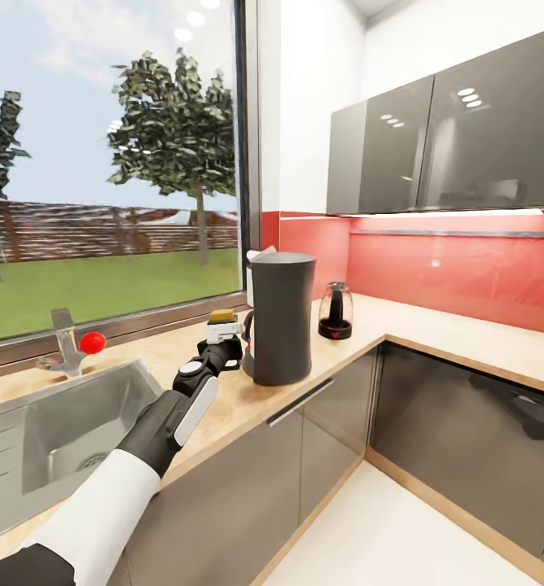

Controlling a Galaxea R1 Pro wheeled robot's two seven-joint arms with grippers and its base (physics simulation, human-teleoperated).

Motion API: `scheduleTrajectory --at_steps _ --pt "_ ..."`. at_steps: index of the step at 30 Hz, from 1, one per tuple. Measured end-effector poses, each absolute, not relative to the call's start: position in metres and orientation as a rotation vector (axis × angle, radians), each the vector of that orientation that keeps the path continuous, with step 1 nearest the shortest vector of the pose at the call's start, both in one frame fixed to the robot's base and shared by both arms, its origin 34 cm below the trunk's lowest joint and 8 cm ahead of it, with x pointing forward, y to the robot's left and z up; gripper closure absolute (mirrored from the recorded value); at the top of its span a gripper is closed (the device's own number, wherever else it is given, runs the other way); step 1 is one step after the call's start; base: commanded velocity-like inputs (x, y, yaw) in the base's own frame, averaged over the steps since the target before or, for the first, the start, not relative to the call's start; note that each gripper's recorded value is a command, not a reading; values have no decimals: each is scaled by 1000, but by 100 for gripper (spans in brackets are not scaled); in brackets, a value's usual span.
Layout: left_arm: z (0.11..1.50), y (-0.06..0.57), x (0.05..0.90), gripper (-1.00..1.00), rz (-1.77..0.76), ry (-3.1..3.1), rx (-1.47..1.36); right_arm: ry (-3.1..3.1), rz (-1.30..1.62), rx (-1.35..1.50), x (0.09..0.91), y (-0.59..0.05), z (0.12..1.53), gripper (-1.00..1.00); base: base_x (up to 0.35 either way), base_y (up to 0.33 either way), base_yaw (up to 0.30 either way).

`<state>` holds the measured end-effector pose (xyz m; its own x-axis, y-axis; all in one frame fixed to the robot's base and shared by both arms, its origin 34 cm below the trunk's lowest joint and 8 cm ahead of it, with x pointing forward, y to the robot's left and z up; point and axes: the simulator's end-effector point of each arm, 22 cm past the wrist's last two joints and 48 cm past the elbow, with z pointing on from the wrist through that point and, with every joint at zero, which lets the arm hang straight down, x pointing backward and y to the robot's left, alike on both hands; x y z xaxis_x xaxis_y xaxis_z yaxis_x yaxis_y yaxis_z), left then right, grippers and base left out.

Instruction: Set up a coffee station on the kitchen countertop: keep the coffee maker on the countertop, move the bottle of coffee from the kitchen shelf to the counter next to the coffee maker, place a paper coffee filter on top of the coffee maker, put the saucer next to the coffee maker with the coffee cup on the saucer, and place the electric kettle next to the coffee maker.

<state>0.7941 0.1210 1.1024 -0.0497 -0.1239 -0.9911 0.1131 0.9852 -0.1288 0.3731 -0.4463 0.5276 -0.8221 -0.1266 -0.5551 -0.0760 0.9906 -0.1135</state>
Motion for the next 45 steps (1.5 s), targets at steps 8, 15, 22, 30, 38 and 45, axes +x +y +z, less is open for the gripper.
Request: scheduleTrajectory --at_steps 8,15,22,30,38,45 --pt "1102 122 794 100 -191 1610 -9 2539 -115 -141 373 -446 528 -100 102 19 0" --pt "1102 122 794 100 -190 1610 -9 2539 -115 -141 373 -446 528 -100 77 54 0" --pt "1102 122 794 100 -191 1609 -9 2539 -115 -141 373 -446 528 -100 85 21 0" --pt "1102 123 795 100 -190 1610 -10 2539 -115 -142 373 -446 528 -100 36 6 0" --pt "1102 123 795 100 -190 1610 -10 2540 -115 -141 373 -446 527 -100 0 0 0" --pt "1096 123 794 100 -191 1609 -12 2540 -114 -142 372 -446 521 -100 0 0 0"
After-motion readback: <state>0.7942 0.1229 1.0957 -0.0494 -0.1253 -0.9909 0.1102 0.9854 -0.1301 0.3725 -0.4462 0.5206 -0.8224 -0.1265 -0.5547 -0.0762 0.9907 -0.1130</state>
